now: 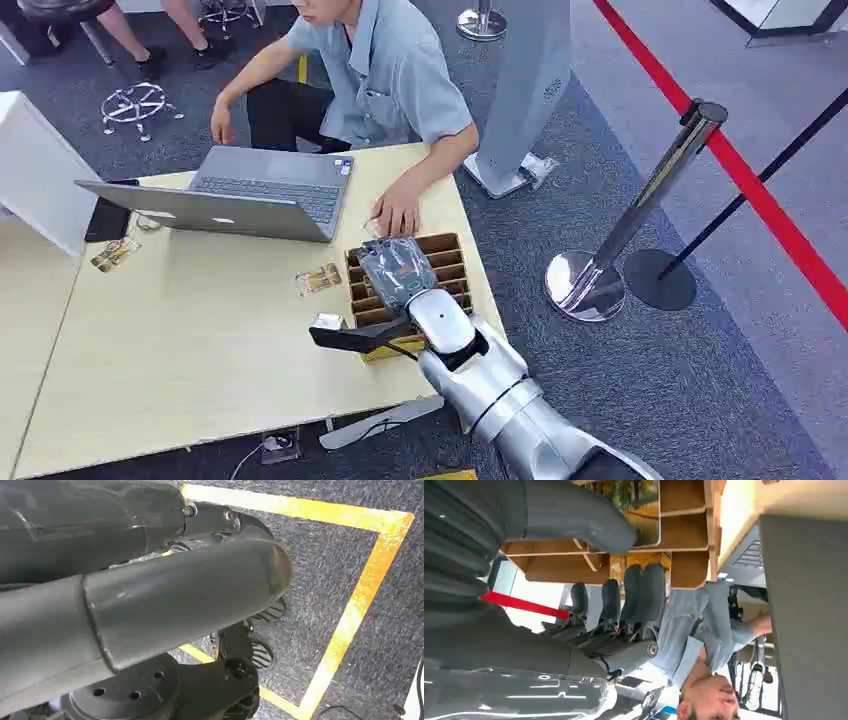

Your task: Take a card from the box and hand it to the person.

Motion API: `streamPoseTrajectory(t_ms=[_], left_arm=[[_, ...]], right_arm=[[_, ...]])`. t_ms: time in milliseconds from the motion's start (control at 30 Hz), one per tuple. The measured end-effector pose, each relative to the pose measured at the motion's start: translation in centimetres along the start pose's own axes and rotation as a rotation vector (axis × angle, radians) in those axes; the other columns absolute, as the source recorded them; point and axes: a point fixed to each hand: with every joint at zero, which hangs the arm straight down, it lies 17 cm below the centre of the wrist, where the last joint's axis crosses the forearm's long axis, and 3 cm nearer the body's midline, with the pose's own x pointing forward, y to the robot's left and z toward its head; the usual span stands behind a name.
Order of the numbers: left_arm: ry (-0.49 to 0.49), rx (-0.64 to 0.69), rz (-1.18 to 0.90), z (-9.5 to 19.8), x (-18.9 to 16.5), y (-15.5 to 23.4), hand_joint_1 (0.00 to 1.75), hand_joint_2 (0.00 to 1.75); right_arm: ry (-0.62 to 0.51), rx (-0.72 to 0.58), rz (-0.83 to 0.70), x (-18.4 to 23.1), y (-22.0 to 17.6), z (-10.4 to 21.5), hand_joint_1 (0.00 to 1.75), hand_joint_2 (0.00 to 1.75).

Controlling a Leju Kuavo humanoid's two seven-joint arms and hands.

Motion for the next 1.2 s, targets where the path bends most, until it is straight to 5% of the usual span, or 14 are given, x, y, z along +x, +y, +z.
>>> streamPoseTrajectory(t_ms=[367, 467, 767, 1200], left_arm=[[-0.001, 0.003, -0.003, 0.0, 0.1, 0.2, 0.00, 0.00], [-0.001, 0.003, -0.003, 0.0, 0.1, 0.2, 0.00, 0.00], [-0.008, 0.002, -0.003, 0.0, 0.2, 0.2, 0.00, 0.00], [-0.014, 0.002, -0.003, 0.0, 0.2, 0.2, 0.00, 0.00]], right_arm=[[0.037, 0.039, 0.032, -2.1, 1.8, 0.5, 1.08, 1.75], [0.042, 0.040, 0.034, -2.3, 1.8, 0.5, 1.33, 1.75], [0.042, 0.028, 0.034, -2.5, 1.6, 0.5, 1.54, 1.75], [0.030, -0.079, 0.012, -2.1, -2.6, -0.2, 1.48, 1.75]])
